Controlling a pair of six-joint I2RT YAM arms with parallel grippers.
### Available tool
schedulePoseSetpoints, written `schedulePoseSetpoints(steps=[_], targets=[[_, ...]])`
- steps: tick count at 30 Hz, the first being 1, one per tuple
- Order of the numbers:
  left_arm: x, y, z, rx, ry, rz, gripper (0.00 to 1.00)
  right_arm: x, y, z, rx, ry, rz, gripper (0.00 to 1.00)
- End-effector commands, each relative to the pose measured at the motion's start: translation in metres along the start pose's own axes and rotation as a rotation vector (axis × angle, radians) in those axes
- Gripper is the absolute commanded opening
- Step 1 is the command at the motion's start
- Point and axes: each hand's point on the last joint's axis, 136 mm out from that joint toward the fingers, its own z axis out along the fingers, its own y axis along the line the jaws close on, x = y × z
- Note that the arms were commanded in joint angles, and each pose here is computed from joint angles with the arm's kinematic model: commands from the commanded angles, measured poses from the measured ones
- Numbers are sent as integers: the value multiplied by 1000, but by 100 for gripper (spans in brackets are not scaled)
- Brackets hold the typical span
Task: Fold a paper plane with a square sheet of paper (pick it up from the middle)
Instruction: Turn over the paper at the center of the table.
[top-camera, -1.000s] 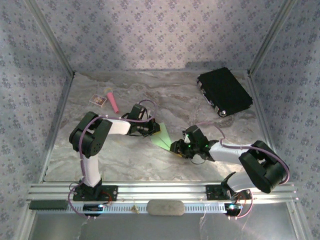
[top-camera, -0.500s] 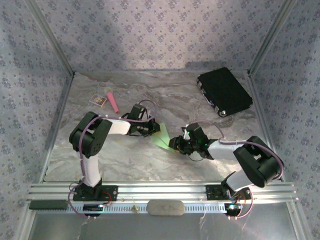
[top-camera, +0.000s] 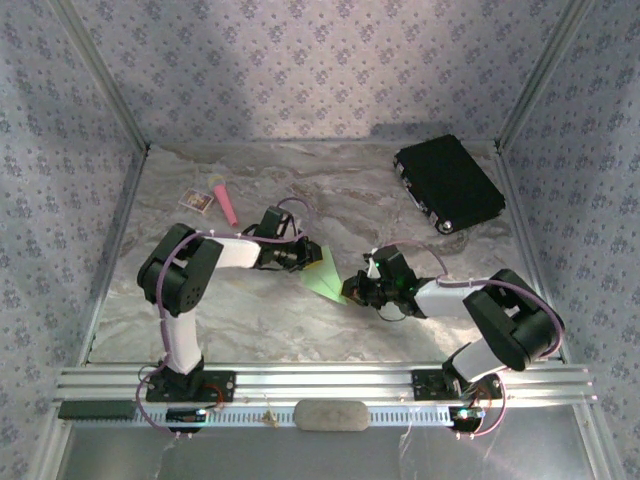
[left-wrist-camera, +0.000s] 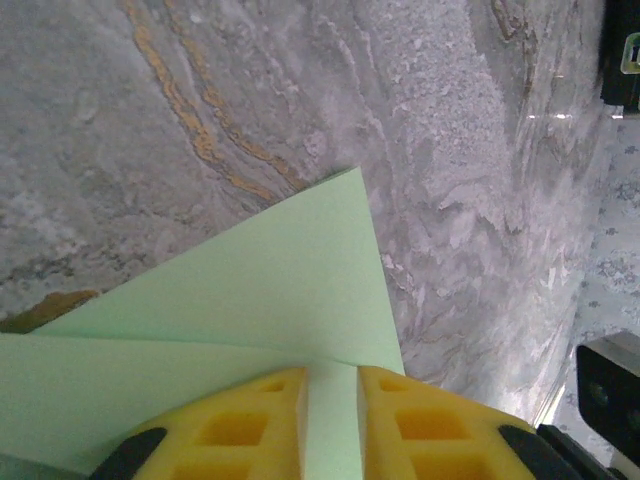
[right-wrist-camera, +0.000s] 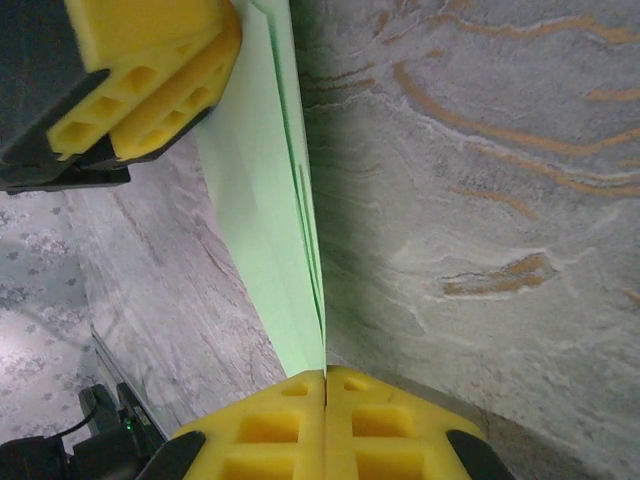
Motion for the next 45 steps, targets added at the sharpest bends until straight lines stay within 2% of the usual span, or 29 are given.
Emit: schedulePoseSetpoints(steps=[1,4,13,22,32,38,45], targets=[[-9,-30,-23,39,-42,54,27,-3,4,-4,0,-14,-28,2],[-11,-37,-38,13,-76,104,34,-1,8,-5,21,1,-84,2],[-18,-31,-84,-118,-204,236,42,-3,7,-13,94,-15,-169,1],[-16,-25,-118,-135,-328,273,42,-15,15,-28,144,-116,-241,1],[-7,-15,-134,-130,-364,240,42,-19,18,-47,192,-177,-305,1],[-1,-13,-146,-121,-394,226,43,-22,20,-68,287,-210,-414,1],[7,-12,-154,-118,-393,224,43,-26,25,-86,331,-271,-443,1]])
